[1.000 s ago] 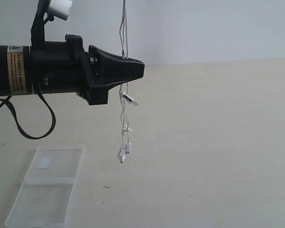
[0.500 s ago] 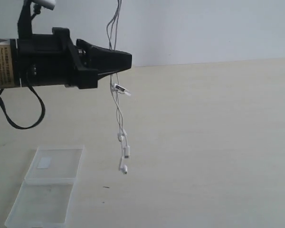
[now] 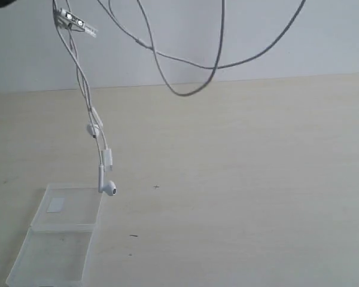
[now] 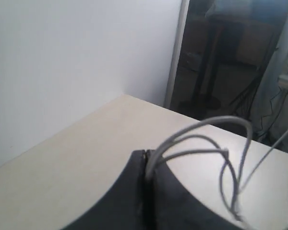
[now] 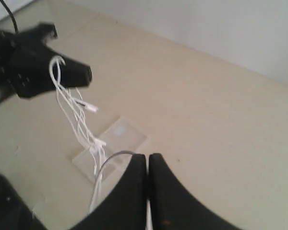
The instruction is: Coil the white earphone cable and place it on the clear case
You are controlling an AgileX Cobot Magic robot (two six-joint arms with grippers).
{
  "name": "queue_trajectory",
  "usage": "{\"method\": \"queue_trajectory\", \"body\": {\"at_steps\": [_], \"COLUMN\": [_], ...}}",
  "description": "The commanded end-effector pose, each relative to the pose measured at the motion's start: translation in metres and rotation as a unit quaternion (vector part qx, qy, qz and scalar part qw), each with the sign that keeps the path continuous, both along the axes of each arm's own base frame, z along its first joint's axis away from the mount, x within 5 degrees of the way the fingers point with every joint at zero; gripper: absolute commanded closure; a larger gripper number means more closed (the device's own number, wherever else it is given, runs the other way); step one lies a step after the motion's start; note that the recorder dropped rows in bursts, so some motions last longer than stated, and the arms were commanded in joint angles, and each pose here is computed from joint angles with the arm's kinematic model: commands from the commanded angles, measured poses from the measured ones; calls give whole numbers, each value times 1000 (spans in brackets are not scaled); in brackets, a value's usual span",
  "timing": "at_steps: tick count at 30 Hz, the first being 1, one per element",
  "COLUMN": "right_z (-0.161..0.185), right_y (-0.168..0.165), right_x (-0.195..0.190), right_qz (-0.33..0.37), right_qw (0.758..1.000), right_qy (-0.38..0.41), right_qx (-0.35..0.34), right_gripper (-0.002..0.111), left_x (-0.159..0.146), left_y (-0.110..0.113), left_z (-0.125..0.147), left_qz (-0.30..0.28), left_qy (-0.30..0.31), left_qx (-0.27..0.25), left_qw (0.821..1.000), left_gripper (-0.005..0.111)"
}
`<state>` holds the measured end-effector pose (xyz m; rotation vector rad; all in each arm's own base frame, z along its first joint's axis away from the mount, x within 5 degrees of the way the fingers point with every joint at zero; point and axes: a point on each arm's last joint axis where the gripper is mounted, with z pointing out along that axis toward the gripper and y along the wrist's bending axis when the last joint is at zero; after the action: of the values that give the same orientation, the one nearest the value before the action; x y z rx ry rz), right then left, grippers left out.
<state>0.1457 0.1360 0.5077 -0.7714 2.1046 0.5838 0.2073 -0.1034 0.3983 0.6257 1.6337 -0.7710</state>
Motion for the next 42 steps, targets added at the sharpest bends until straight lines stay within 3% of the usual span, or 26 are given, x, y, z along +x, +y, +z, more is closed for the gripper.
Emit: {"method": "queue_trajectory", "body": {"at_steps": [1, 6, 13, 18, 22, 24, 31, 36, 42], "right_z": [-44, -78, -76, -75, -74, -72, -56, -56, -64], "right_y": [18, 31, 34, 35, 34, 31, 18, 16, 29], "right_x": [4, 16, 22, 23, 23, 22, 6, -2, -9], "right_qz": [66, 102, 93, 93, 92, 89, 85, 99, 187], "right_qw": [996, 994, 996, 996, 996, 996, 995, 995, 982], "right_qy": [61, 35, 6, -1, -5, -15, -50, -20, 17], "right_qx": [-13, -23, -6, -3, -7, -7, 14, 19, 20], "right_gripper": [108, 108, 104, 81, 57, 50, 48, 48, 48], "left_x": [-15, -34, -44, -43, -37, -34, -26, -24, -24], "left_y": [4, 11, 15, 17, 20, 22, 28, 31, 32], "left_z": [14, 30, 38, 38, 33, 27, 11, 10, 15], "left_qz": [8, 23, 38, 49, 77, 95, 140, 152, 146], "left_qy": [20, 10, 12, 12, 44, 53, 91, 104, 130], "left_qx": [-48, -83, -112, -120, -190, -193, -235, -262, -326], "left_qw": [999, 996, 993, 992, 978, 975, 958, 947, 925], "left_gripper": [107, 107, 107, 107, 107, 107, 107, 107, 107]}}
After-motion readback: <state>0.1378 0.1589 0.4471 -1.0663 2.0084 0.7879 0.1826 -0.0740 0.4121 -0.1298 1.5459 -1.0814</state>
